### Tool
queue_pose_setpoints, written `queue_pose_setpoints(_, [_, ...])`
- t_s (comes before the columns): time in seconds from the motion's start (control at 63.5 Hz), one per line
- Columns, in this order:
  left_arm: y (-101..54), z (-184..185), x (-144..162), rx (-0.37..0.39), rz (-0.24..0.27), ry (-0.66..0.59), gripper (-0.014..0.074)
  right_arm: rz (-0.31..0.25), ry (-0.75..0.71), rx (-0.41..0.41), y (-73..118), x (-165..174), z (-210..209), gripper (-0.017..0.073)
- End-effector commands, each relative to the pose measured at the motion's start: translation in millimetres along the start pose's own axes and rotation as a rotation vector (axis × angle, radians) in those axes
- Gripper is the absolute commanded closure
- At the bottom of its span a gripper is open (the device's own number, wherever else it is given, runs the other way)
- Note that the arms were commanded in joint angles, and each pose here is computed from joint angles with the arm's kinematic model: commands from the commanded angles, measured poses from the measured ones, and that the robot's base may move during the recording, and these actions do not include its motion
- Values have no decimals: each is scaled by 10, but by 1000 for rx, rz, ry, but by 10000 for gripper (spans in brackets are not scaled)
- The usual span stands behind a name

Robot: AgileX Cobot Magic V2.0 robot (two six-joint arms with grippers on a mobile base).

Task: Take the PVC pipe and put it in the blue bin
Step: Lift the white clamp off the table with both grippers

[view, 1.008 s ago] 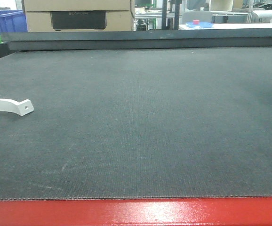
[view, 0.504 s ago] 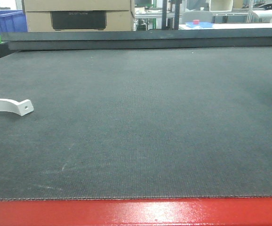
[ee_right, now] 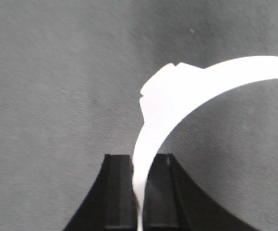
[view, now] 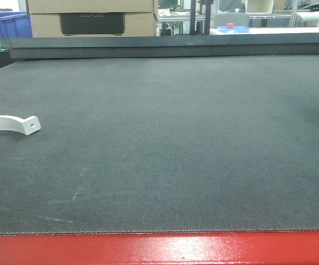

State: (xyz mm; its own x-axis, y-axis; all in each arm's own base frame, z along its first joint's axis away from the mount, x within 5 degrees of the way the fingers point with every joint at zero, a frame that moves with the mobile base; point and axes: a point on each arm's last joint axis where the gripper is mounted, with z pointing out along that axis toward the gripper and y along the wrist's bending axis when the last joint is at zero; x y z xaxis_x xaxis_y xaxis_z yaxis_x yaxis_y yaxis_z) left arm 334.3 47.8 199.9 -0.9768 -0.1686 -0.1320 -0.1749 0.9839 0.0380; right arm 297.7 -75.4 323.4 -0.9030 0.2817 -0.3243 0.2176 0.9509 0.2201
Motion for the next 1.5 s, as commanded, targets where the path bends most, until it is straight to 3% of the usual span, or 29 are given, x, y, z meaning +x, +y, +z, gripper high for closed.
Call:
queue_pose_setpoints(0.0, [-5, -197, 26, 31, 6, -48, 704, -6, -64, -7, 30, 28, -167, 727])
queue_pose_setpoints(0.094, [-45, -523, 64, 92, 44, -171, 704, -18, -118, -4, 63, 61, -307, 727])
queue_pose_setpoints(0.205, [-75, -973, 184, 151, 65, -328, 704, -69, -213, 4, 114, 114, -523, 727])
queue_pose_setpoints(0.346, [-57, -1458, 386, 165, 61, -516, 704, -142, -349, 24, 175, 182, -794, 727])
queue_pose_setpoints(0.472, [-37, -1759, 624, 174, 48, -705, 704, -157, -483, 41, 210, 287, -980, 727])
queue_pose_setpoints(0.661, [-25, -1721, 1033, 211, -10, -968, 704, -143, -784, 89, 174, 646, -1033, 727])
queue_pose_setpoints(0.756, [6, -1634, 1263, 208, -52, -1074, 704, -181, -872, 137, 125, 889, -940, 727])
queue_pose_setpoints(0.819, [38, -1623, 1419, 199, -82, -1179, 704, -174, -920, 153, 93, 1040, -873, 727])
queue_pose_setpoints(0.961, [97, -1590, 1727, 169, -116, -1364, 704, -194, -970, 138, 110, 1372, -728, 727])
queue_pose_setpoints(1.197, [76, -1746, 2042, 204, -83, -1444, 704, -299, -1091, 25, 316, 1634, -904, 727])
queue_pose_setpoints(1.323, [8, -1789, 2097, 257, -29, -1454, 704, -334, -1169, -24, 382, 1708, -1011, 727])
queue_pose_setpoints(1.386, [-21, -1798, 2113, 267, 8, -1459, 704, -363, -1199, -20, 394, 1744, -1059, 727])
queue_pose_setpoints(1.48, [-44, -1809, 2129, 289, 25, -1464, 704, -392, -1223, -1, 388, 1801, -1108, 727])
